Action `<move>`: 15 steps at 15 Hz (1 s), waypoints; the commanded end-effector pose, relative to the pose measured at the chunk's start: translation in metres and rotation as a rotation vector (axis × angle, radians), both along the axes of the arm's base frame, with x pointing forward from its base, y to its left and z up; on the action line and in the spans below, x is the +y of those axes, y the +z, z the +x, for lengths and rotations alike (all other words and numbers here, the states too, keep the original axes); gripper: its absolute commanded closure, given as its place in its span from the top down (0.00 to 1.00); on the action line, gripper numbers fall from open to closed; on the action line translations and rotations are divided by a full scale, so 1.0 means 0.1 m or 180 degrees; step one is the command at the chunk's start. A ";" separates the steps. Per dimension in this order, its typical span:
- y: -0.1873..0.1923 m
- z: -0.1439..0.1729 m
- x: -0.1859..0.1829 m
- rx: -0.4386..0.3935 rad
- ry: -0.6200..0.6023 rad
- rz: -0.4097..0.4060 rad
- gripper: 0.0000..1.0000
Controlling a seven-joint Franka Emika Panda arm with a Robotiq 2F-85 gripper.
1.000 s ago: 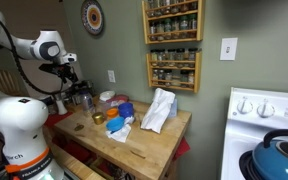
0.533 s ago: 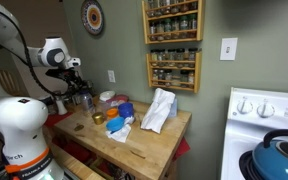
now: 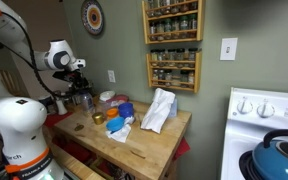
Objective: Take the black lid off the jar
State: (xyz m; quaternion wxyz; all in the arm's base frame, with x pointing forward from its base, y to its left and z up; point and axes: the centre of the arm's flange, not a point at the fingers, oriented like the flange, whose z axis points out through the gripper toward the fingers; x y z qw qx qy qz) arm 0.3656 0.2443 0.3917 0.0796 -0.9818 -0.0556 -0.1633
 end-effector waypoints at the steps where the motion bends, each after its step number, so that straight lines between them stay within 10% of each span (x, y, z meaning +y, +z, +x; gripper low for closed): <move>1: -0.20 0.07 0.02 -0.0014 -0.0056 -0.0023 1.00; 15: -0.28 0.16 -0.09 -0.0033 -0.0074 -0.0170 0.92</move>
